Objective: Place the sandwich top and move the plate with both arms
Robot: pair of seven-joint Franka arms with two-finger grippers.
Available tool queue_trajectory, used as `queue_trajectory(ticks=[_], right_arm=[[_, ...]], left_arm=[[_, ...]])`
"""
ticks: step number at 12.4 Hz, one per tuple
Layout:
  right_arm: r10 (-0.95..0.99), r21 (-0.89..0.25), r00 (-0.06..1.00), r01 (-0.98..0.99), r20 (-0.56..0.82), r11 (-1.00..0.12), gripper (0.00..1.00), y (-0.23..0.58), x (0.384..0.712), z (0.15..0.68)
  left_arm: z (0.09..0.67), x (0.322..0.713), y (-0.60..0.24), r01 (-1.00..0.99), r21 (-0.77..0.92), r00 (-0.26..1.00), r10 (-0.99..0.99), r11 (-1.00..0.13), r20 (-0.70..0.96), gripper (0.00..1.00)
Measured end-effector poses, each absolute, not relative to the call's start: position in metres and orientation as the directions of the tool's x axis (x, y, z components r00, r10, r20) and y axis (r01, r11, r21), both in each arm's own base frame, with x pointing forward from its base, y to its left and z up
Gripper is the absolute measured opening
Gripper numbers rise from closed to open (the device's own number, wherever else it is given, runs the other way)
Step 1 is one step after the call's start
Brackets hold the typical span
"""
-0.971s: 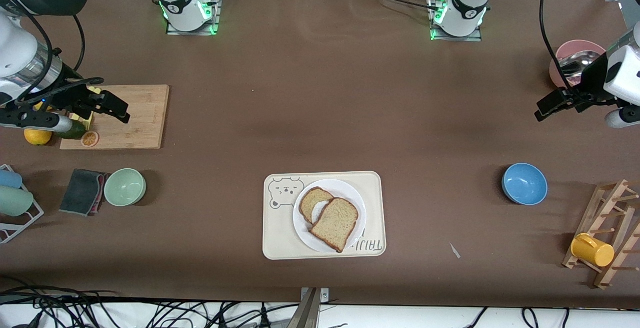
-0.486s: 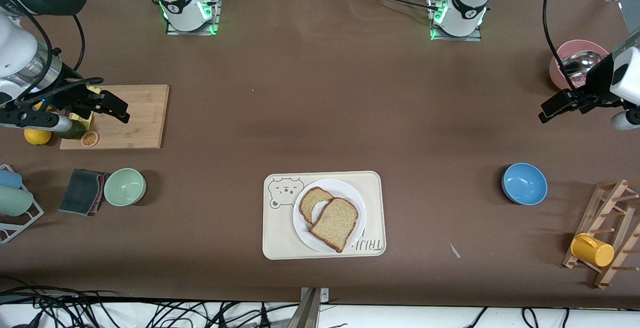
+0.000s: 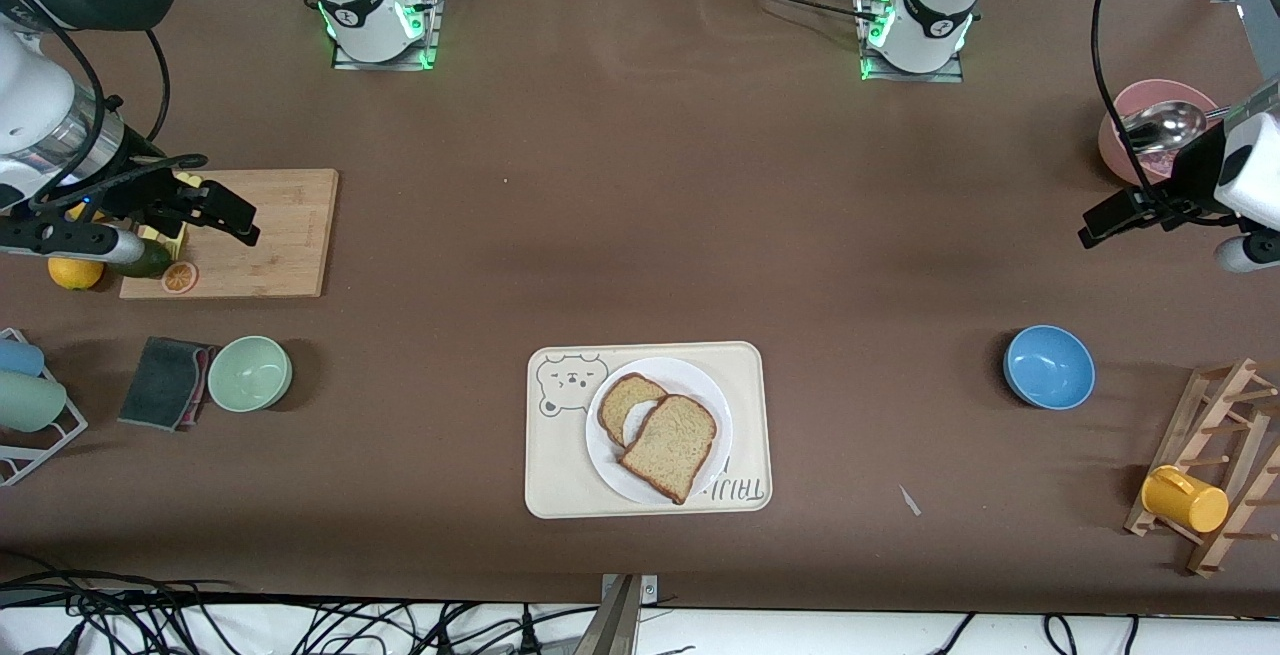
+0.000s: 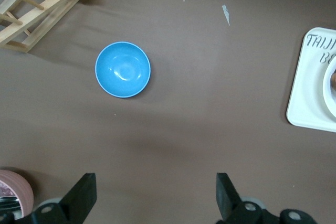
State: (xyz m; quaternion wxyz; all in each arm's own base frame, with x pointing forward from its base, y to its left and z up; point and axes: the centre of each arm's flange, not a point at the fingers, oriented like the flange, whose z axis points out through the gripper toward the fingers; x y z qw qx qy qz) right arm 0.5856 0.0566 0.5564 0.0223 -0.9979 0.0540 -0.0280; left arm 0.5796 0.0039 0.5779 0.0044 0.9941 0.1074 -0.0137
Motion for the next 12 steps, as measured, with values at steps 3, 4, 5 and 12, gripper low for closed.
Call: queue_trajectory(ticks=[3,4,5,12], right_arm=[[-0.109,-0.047,0.993,-0.107,0.052,-0.993,1.00,0.057,0.586,0.556],[-0.109,-0.047,0.993,-0.107,0.051,-0.993,1.00,0.057,0.585,0.556],[-0.109,-0.047,0.993,-0.107,0.051,-0.993,1.00,0.057,0.585,0.556],[-0.103,-0.029,0.994,-0.104,-0.042,-0.994,1.00,0.056,0.571,0.564]], left_arm=[[0.579,0.572,0.003,0.167,-0.001,0.983,0.167,-0.986,-0.078,1.00],[0.579,0.570,0.003,0.158,-0.001,0.984,0.158,-0.987,-0.084,1.00],[0.579,0.569,0.002,0.154,-0.002,0.984,0.154,-0.988,-0.089,1.00],[0.594,0.571,-0.005,0.141,0.003,0.988,0.141,-0.990,-0.063,1.00]])
